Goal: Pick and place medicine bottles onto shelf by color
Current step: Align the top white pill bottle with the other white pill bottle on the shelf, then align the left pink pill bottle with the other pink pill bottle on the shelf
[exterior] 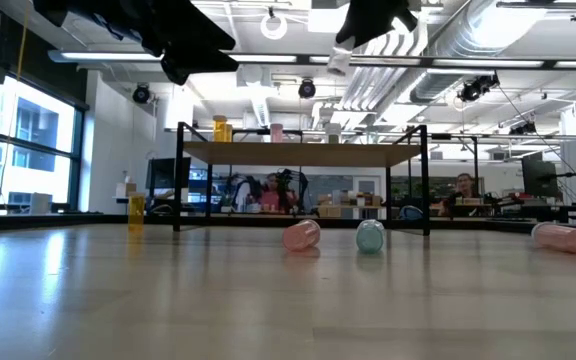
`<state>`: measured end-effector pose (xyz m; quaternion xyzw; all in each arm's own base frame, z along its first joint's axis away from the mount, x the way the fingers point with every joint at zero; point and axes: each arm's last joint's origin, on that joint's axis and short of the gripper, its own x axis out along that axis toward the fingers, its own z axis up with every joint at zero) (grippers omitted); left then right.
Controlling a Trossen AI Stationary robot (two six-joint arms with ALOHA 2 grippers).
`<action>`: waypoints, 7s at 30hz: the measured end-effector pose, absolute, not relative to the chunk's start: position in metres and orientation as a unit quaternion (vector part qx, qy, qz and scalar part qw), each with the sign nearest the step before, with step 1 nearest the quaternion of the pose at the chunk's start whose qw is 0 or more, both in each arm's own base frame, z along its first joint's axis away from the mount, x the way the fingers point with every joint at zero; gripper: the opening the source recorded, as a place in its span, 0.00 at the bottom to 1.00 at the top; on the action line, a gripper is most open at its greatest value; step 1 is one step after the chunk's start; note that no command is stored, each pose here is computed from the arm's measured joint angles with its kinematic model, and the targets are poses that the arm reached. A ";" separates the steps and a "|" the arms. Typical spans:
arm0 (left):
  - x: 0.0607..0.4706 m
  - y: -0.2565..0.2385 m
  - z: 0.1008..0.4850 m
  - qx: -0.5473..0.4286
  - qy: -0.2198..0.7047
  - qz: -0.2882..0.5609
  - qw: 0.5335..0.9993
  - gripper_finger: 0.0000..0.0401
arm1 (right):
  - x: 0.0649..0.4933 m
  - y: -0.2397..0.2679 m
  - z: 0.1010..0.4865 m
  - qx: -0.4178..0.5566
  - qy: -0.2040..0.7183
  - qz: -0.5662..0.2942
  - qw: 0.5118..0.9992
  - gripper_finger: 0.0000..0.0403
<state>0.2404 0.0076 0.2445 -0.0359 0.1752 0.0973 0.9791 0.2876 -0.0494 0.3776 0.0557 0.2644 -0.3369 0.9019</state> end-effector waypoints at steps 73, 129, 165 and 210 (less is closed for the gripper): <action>0.240 0.008 0.242 -0.035 0.187 0.097 0.977 0.54 | 0.319 -0.142 0.312 0.121 0.411 -0.299 0.853 0.49; 0.335 -0.032 0.188 -0.134 0.309 0.195 0.921 0.54 | 0.232 0.014 0.251 0.034 0.386 -0.346 0.855 0.49; 0.374 -0.040 0.114 -0.138 0.373 0.237 0.886 0.54 | 0.241 0.013 0.257 0.048 0.342 -0.340 0.875 0.49; 0.327 -0.013 0.120 -0.060 0.404 0.207 0.889 0.23 | 0.243 0.014 0.259 0.056 0.330 -0.334 0.881 0.49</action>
